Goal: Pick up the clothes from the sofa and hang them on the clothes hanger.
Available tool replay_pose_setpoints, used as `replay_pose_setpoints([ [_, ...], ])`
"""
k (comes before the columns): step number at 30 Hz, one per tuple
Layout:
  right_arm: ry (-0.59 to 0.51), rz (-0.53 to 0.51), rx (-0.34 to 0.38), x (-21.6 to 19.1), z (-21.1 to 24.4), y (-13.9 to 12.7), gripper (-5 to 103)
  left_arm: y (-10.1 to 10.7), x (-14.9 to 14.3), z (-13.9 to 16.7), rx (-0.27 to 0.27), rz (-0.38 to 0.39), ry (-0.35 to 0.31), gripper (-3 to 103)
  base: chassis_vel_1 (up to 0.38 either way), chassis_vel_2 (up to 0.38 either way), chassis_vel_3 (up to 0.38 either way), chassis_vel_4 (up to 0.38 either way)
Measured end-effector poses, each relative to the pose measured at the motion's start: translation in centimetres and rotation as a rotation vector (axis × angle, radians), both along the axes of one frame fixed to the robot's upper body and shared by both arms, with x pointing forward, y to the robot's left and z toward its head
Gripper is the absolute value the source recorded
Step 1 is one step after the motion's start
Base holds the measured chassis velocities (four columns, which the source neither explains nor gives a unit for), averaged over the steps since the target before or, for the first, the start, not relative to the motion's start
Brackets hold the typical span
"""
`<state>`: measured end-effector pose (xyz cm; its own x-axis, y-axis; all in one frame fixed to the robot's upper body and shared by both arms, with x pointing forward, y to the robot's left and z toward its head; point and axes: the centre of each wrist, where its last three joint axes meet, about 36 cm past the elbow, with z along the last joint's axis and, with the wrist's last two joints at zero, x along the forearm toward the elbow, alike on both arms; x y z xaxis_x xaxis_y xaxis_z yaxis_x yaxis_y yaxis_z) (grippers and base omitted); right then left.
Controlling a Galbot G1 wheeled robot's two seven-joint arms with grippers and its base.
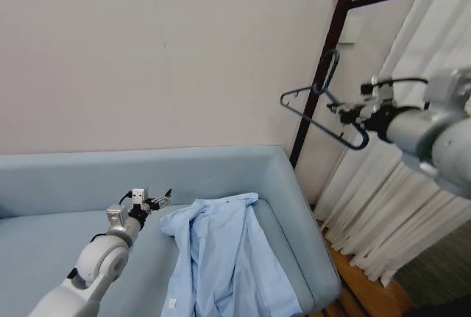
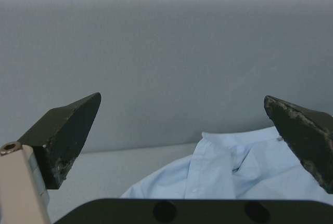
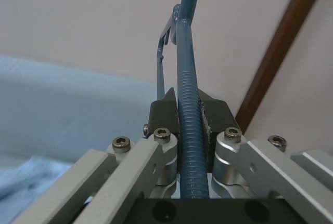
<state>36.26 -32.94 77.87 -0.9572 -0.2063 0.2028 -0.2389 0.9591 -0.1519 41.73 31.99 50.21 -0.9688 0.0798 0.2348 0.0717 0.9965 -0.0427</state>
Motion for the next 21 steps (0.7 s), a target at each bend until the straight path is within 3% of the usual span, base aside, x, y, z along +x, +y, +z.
replay_pose_setpoints([
  [2, 0.015, 0.018, -0.004, 0.2, -0.6, -0.2, 8, 0.2, 0.3, -0.2, -0.004, 0.0, 0.005, 100, 0.0, 0.0, 0.0, 0.0],
  [5, 0.102, 0.196, -0.03, 3.0, -5.9, -2.8, 8, 2.0, 3.9, -2.8, -0.034, -0.003, 0.064, 100, 0.0, 0.0, 0.0, 0.0],
  [6, 0.102, 0.196, -0.03, 3.0, -5.9, -2.8, 8, 2.0, 3.9, -2.8, -0.034, -0.003, 0.064, 100, 0.0, 0.0, 0.0, 0.0],
  [10, 0.133, 0.367, -0.074, 8.3, -11.9, -4.7, 8, 2.9, 7.9, -6.3, -0.085, -0.045, 0.137, 100, 0.0, 0.0, 0.0, 0.0],
  [15, 0.195, 0.505, -0.042, 12.7, -17.7, -3.9, 8, 3.1, 10.9, -9.6, -0.129, -0.078, 0.194, 100, 0.0, 0.0, 0.0, 0.0],
  [21, 0.257, 0.623, -0.005, 17.4, -22.5, -2.5, 8, 4.2, 11.9, -12.2, -0.143, -0.082, 0.226, 100, 0.0, 0.0, 0.0, 0.0],
])
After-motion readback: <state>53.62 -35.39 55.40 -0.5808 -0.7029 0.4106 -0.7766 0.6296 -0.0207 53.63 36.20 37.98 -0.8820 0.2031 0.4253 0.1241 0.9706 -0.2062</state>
